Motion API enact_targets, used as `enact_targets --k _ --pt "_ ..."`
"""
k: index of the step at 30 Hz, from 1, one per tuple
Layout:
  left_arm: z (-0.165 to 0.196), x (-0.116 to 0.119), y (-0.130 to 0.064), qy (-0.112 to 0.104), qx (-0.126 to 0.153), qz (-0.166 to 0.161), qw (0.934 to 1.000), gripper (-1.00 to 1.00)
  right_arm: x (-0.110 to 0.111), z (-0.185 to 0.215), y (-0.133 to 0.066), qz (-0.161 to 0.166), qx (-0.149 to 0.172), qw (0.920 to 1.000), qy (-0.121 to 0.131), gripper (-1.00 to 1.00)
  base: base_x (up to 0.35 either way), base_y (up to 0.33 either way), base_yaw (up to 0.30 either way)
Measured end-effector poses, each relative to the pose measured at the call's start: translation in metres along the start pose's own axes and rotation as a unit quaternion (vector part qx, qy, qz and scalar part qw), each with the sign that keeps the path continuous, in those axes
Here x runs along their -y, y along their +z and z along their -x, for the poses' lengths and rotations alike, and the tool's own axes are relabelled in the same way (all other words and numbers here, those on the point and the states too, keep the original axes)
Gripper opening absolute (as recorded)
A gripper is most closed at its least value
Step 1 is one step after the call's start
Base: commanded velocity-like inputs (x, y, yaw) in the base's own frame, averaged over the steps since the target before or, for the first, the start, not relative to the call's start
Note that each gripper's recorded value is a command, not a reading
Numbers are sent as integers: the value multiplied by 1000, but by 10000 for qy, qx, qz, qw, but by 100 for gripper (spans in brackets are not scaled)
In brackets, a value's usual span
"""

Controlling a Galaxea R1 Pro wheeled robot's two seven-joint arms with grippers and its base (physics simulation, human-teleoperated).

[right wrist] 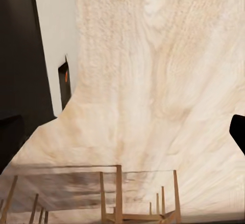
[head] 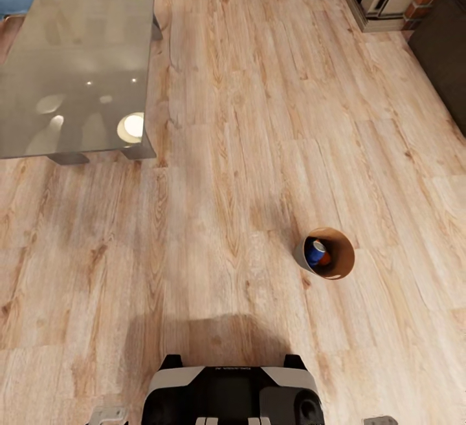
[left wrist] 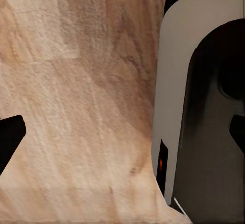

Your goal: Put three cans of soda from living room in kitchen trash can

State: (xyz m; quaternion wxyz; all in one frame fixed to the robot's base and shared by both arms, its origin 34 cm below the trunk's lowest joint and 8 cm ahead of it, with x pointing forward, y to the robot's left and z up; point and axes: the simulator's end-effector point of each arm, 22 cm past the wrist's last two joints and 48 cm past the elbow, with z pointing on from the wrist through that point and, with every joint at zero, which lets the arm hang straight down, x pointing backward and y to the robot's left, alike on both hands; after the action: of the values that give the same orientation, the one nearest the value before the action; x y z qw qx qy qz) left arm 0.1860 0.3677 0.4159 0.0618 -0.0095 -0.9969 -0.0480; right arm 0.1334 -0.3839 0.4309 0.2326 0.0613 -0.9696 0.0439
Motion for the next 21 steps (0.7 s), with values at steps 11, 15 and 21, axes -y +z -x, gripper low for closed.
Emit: enact_targets --k 11,15,21 --pt "-53 4 -24 -99 -589 -56 9982 100 -3 -17 -14 245 -35 9994 256 100 0 0 0" --pt "-62 3 -31 -118 -745 -57 9971 100 -5 -22 -19 264 -45 9993 269 100 0 0 0" --pt "-70 2 -40 -145 -862 -47 9962 100 -15 -17 -25 332 151 9990 273 100 0 0 0"
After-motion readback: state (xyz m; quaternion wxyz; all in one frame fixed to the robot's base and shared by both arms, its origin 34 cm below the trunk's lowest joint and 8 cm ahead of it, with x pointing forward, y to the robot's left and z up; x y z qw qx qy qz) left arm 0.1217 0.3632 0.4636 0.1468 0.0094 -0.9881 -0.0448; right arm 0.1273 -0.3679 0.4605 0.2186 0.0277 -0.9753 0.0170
